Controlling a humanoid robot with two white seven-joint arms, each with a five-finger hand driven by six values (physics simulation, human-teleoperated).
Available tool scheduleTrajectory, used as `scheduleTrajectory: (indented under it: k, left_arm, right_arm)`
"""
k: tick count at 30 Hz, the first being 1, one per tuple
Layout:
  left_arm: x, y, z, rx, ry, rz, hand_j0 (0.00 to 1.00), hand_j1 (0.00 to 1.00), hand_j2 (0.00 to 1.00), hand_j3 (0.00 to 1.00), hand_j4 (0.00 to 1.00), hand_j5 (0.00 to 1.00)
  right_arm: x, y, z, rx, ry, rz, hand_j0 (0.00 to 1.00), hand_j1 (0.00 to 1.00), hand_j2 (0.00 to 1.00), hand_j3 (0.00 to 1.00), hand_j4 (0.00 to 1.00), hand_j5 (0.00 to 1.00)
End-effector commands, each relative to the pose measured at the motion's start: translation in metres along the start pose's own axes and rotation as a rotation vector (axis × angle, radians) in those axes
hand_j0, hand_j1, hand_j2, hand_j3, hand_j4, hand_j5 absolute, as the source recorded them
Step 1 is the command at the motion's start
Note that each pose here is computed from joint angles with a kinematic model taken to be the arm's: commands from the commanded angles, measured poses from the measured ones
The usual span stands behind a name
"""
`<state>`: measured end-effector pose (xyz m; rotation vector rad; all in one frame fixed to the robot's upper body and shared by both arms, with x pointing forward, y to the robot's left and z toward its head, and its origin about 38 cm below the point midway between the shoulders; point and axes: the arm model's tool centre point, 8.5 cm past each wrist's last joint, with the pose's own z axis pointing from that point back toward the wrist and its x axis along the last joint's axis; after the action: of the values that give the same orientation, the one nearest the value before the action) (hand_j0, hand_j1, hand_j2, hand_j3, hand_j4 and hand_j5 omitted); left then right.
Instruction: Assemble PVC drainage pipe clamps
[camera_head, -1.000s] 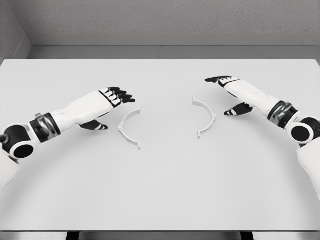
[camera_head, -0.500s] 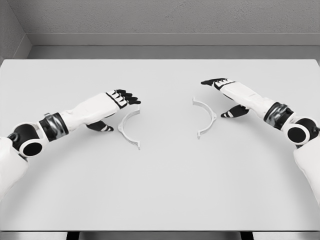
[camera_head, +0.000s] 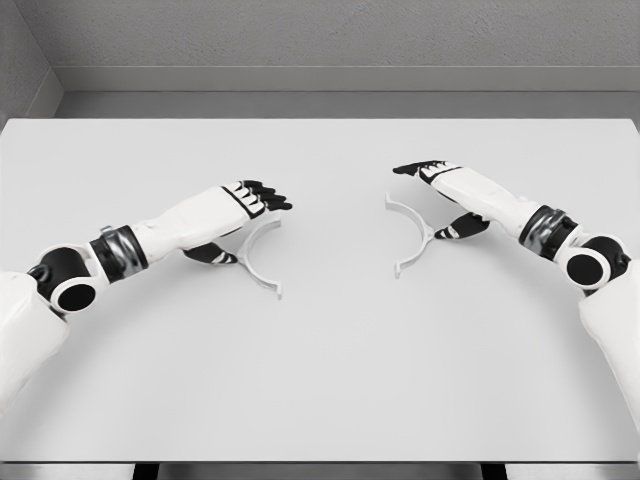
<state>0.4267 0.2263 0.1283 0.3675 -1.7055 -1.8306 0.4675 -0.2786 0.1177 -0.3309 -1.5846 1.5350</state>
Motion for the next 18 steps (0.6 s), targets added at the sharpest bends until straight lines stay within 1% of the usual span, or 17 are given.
scheduleTrajectory:
  k: [1, 5, 6, 11, 16, 18]
  left_arm:
    - [0.001, 0.0, -0.001, 0.001, -0.002, 0.007, 1.0, 1.0, 1.0, 1.0, 1.0, 1.0]
    - [0.003, 0.0, -0.004, 0.005, -0.008, 0.012, 1.0, 1.0, 1.0, 1.0, 1.0, 1.0]
    - [0.003, 0.0, -0.004, 0.005, -0.008, 0.012, 1.0, 1.0, 1.0, 1.0, 1.0, 1.0]
    - [0.003, 0.0, -0.005, 0.006, -0.009, 0.013, 1.0, 1.0, 1.0, 1.0, 1.0, 1.0]
    - [0.008, 0.003, -0.013, 0.023, -0.023, 0.017, 1.0, 1.0, 1.0, 1.0, 1.0, 1.0]
    - [0.009, 0.003, -0.014, 0.017, -0.026, 0.017, 1.0, 1.0, 1.0, 1.0, 1.0, 1.0]
  right_arm:
    - [0.0, 0.0, 0.0, -0.003, -0.001, -0.006, 1.0, 1.0, 1.0, 1.0, 1.0, 1.0]
    - [0.003, 0.001, -0.004, -0.007, -0.009, -0.012, 1.0, 1.0, 1.0, 1.0, 1.0, 1.0]
    - [0.004, 0.004, -0.006, 0.006, -0.012, -0.012, 1.0, 1.0, 1.0, 1.0, 1.0, 1.0]
    - [0.01, 0.001, -0.012, 0.007, -0.028, -0.008, 1.0, 1.0, 1.0, 1.0, 1.0, 1.0]
    - [0.014, 0.002, -0.017, 0.008, -0.04, -0.008, 1.0, 1.0, 1.0, 1.0, 1.0, 1.0]
    - [0.014, 0.002, -0.017, 0.009, -0.04, -0.008, 1.0, 1.0, 1.0, 1.0, 1.0, 1.0]
